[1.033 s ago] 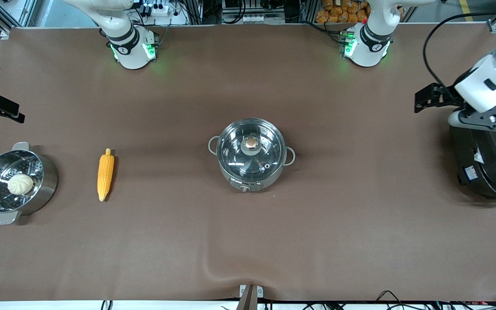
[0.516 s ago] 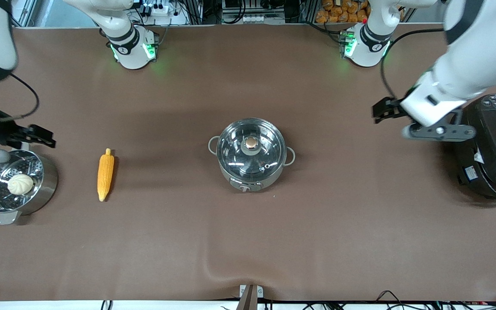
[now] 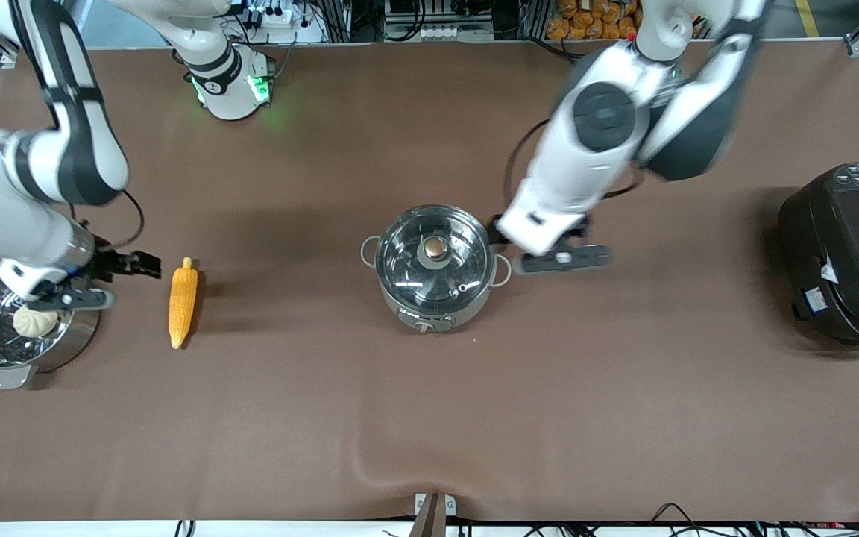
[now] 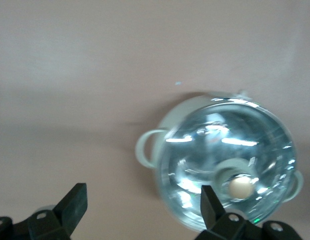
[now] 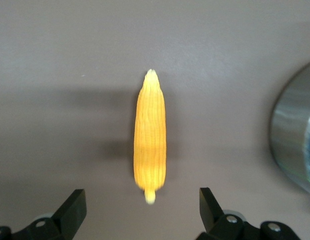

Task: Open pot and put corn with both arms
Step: 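Reach the left gripper to the lid knob while the right gripper reaches the corn, then grasp the lid knob with the left gripper while the right gripper grasps the corn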

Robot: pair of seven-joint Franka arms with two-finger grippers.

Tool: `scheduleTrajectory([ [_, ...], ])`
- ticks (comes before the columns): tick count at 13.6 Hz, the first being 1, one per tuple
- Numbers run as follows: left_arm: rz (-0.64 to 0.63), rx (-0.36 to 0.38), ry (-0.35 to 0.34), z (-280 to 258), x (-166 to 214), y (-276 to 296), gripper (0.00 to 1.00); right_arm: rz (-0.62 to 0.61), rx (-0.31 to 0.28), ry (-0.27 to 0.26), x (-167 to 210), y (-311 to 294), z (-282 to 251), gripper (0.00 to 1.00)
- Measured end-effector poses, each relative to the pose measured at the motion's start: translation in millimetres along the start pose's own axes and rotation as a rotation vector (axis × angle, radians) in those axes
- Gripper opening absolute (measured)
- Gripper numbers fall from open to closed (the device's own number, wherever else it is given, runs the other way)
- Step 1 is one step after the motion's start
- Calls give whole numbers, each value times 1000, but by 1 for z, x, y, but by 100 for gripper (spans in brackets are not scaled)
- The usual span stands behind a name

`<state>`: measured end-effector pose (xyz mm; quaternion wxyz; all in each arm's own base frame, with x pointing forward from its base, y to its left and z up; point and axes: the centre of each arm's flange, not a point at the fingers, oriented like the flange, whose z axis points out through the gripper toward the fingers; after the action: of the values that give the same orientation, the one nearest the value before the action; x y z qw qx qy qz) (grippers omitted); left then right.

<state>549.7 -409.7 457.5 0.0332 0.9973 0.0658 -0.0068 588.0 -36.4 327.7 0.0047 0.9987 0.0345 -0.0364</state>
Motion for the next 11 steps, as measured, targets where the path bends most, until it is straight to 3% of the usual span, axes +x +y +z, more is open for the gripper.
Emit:
scheduleTrajectory([
  [2, -4, -18, 22, 32, -14, 39, 100, -12, -3, 30, 11, -1, 30, 100],
  [5, 63, 32, 40, 85, -42, 78, 100, -24, -8, 81, 23, 3, 84, 100],
  [8, 123, 86, 51, 115, -60, 95, 100, -20, -7, 62, 22, 11, 120, 100],
  [11, 135, 91, 51, 126, -64, 99, 100, -34, -3, 31, 18, 14, 132, 100],
])
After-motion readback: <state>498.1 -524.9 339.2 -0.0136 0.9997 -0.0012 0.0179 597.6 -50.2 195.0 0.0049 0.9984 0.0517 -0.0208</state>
